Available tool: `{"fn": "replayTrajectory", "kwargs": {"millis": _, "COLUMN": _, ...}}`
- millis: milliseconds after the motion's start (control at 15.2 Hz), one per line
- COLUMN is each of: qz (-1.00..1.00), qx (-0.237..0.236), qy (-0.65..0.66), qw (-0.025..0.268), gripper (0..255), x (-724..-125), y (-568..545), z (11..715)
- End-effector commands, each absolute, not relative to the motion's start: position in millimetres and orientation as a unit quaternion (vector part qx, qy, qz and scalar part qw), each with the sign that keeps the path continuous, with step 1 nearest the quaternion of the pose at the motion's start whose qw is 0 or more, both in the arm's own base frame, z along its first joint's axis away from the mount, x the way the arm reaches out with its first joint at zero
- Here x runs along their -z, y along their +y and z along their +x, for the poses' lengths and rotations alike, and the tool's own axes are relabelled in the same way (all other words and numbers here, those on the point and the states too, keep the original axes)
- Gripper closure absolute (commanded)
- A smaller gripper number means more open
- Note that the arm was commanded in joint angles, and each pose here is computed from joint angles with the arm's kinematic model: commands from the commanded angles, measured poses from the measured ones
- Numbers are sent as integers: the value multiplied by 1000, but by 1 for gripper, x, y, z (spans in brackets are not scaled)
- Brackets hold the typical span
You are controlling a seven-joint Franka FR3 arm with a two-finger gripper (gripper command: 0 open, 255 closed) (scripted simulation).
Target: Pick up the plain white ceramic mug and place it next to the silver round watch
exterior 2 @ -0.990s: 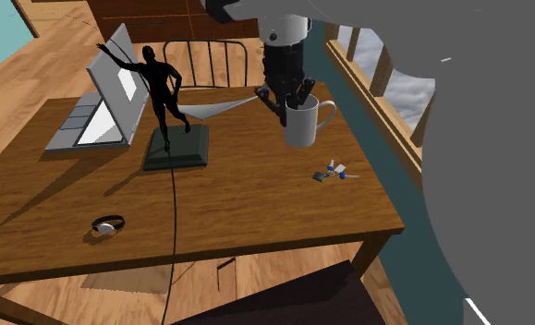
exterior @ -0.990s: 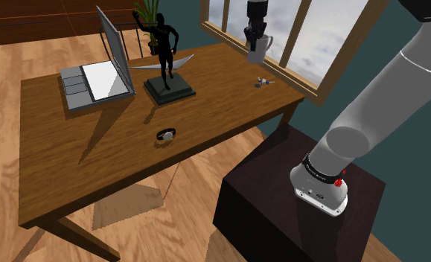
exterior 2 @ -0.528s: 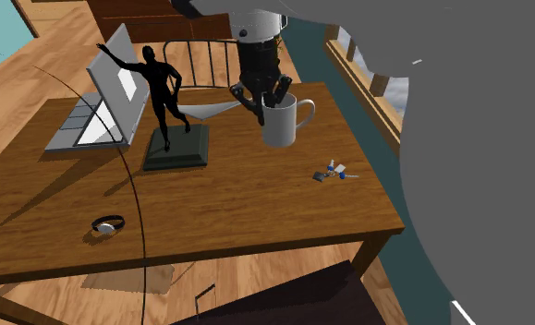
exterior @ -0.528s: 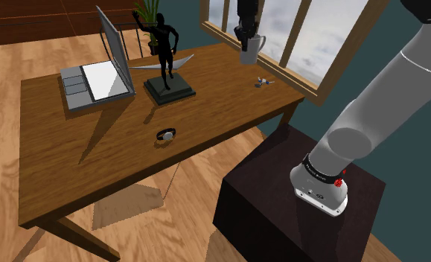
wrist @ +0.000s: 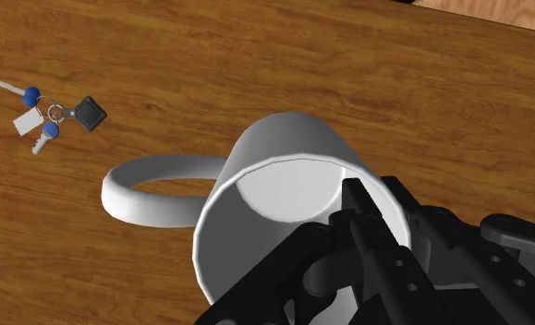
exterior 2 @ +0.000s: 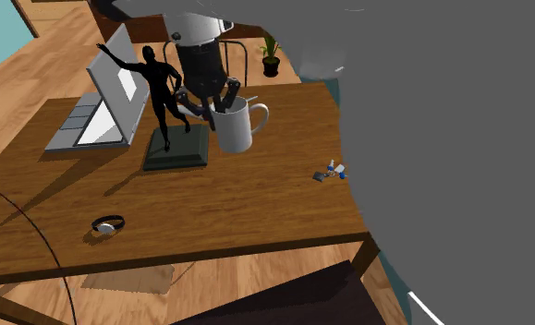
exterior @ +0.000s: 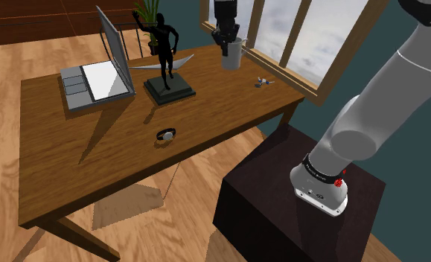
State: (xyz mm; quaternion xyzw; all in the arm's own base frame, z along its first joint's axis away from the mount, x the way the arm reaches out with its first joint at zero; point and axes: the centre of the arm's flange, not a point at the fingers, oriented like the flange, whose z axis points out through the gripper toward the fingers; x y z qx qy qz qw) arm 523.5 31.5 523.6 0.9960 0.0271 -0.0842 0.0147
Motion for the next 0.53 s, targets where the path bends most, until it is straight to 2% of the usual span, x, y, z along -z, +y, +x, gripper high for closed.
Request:
{"fn": "replayTrajectory", "kwargs": {"millis": 0, "qz": 996, "qx": 84, "qy": 26, "qw": 15, "gripper": 255, "x": -523, "y": 57, "z": 526}}
{"fn": "replayTrajectory", "kwargs": {"millis": 462, "qz": 996, "qx": 84, "qy": 26, "qw": 15, "gripper": 255, "x": -524, "y": 148, "z": 538}}
